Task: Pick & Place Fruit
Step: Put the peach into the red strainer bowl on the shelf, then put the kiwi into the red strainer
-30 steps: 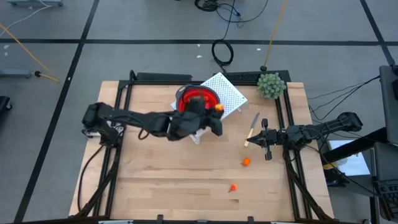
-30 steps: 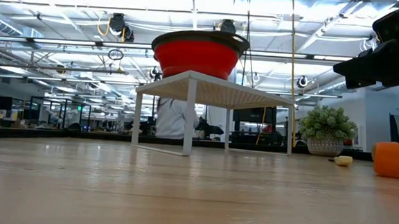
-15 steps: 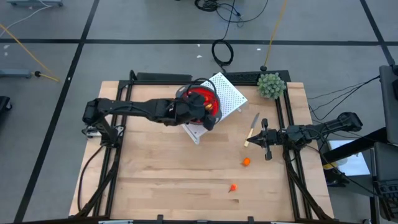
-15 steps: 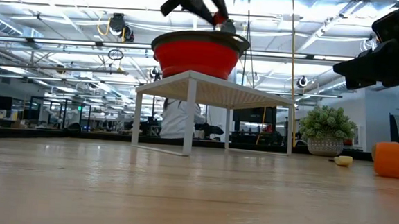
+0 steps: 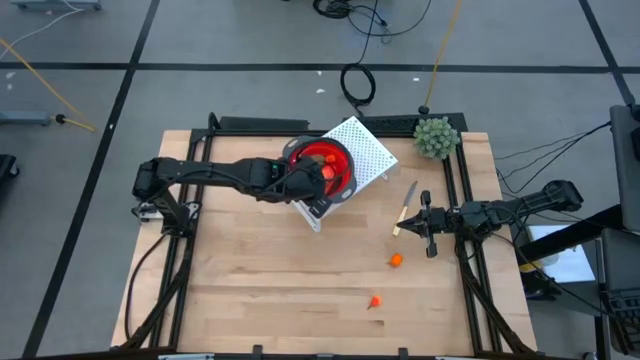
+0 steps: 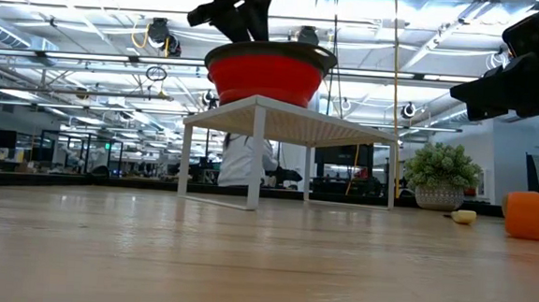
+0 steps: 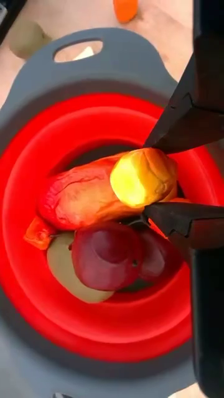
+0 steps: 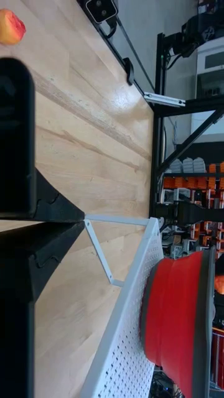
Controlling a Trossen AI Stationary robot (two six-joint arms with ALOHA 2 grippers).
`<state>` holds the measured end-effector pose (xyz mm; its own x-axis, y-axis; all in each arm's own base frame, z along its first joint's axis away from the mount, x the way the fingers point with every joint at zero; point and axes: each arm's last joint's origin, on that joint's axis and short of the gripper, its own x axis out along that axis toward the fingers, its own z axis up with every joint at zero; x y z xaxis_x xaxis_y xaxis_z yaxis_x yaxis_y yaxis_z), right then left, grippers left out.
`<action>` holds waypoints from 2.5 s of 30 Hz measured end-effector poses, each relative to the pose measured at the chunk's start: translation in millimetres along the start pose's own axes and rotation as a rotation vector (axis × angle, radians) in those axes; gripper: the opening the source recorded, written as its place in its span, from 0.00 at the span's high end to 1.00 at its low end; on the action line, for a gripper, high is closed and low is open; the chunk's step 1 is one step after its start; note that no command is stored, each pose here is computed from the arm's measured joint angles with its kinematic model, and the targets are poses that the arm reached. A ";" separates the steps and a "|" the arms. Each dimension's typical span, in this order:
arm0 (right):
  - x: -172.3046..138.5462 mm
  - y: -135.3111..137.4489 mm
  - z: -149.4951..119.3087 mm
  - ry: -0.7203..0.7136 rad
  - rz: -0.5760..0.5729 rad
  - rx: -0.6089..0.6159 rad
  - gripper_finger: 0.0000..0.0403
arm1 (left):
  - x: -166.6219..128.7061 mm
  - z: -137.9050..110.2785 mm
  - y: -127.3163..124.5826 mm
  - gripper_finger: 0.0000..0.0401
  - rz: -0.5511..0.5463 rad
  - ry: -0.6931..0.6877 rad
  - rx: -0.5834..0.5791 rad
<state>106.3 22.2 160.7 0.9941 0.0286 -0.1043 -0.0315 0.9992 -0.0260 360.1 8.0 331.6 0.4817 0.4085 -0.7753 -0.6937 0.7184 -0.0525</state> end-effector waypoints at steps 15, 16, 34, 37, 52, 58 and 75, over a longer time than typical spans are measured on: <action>0.0 0.0 0.0 0.000 0.000 0.000 1.00 | 6.0 6.5 9.0 0.70 -0.071 0.070 0.017; 0.0 0.0 0.0 0.000 0.000 0.000 1.00 | 6.2 6.7 9.3 0.70 -0.074 0.072 0.016; -0.1 0.1 3.5 -0.035 0.004 0.062 1.00 | 3.2 8.2 11.7 0.41 -0.086 0.062 0.152; -0.4 0.0 8.6 -0.087 0.009 0.131 1.00 | -7.0 13.1 16.4 0.41 -0.098 0.033 0.137; -6.6 -8.4 33.0 -0.346 -0.229 0.186 1.00 | -69.7 25.4 41.0 0.44 -0.188 -0.152 0.226; -8.6 -8.6 38.1 -0.402 -0.216 0.213 1.00 | -72.2 25.0 41.9 0.46 -0.193 -0.158 0.270; -1.5 -3.8 17.4 -0.146 -0.117 0.112 1.00 | -60.5 19.5 30.6 0.62 -0.261 -0.209 0.300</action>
<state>106.8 18.9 178.3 0.9950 -0.0915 0.0387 0.0881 0.9927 0.0818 320.1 16.3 389.2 0.7389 0.2750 -0.6152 -0.3639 0.9312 -0.0209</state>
